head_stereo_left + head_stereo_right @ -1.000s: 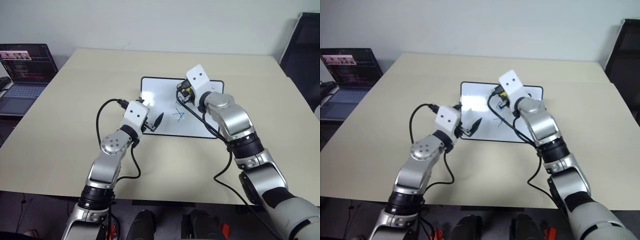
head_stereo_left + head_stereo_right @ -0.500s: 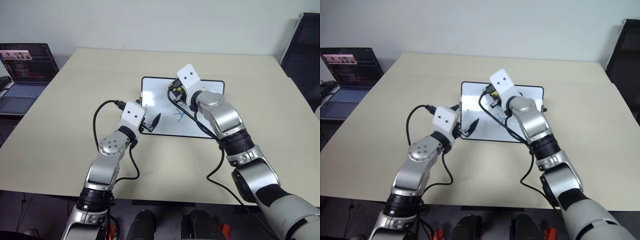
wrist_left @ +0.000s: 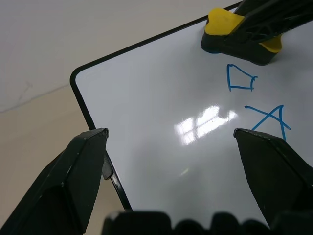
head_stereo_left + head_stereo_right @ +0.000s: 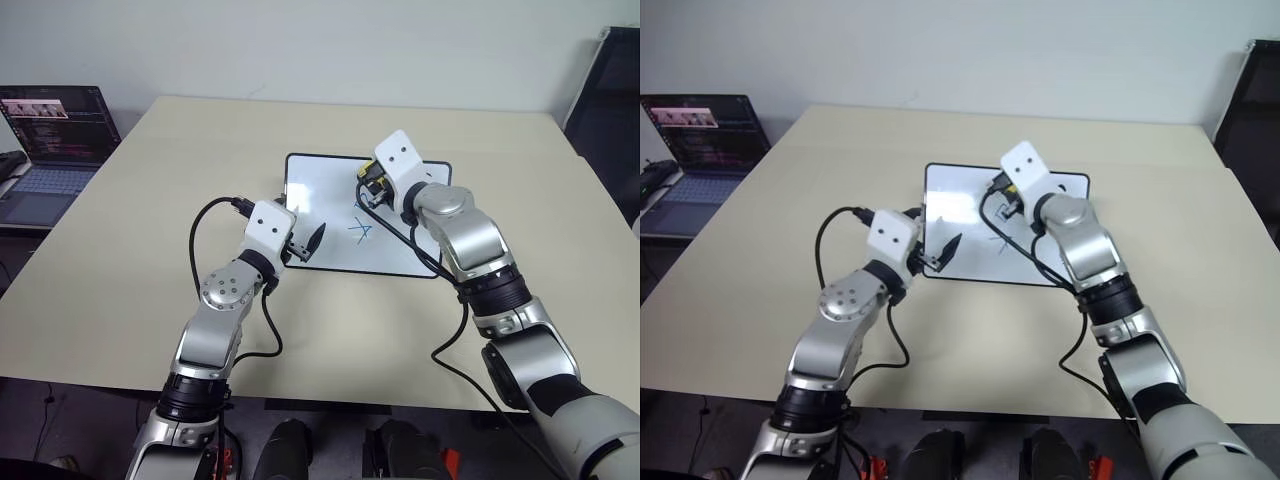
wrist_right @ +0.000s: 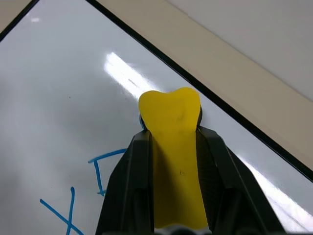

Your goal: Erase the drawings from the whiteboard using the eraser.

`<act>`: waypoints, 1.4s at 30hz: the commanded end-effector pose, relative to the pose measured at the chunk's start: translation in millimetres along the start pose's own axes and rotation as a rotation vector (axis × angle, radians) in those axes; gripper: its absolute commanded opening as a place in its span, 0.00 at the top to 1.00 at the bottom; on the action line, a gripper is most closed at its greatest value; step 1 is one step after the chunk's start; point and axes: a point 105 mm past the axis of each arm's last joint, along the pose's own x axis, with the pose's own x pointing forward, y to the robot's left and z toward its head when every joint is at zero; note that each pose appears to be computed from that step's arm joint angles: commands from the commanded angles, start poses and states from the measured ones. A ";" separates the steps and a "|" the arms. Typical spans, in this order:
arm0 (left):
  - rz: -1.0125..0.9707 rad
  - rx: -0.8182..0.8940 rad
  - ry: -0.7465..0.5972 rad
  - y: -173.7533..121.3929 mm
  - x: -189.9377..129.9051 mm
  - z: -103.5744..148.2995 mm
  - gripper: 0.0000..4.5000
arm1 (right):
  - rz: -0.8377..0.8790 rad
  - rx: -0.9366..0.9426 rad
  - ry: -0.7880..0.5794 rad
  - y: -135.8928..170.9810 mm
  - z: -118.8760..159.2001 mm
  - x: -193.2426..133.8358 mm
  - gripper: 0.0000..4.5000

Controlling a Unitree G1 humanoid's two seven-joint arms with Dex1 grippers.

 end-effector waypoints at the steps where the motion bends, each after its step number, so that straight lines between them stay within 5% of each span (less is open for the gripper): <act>1: 0.014 0.022 -0.047 5.9 0.8 12.1 0.00 | -0.006 -0.040 0.024 -5.5 -7.9 -6.0 0.81; 11: 0.024 0.018 -0.050 4.4 -1.0 12.0 0.00 | 0.026 -0.064 0.043 -3.0 -15.7 -9.6 0.81; 28: 0.041 0.013 -0.045 5.0 -5.6 10.0 0.00 | 0.088 -0.077 -0.044 18.4 21.2 11.6 0.81; 42: 0.031 -0.005 -0.049 -2.0 -3.2 10.8 0.00 | 0.050 -0.112 -0.024 -1.6 12.2 10.8 0.81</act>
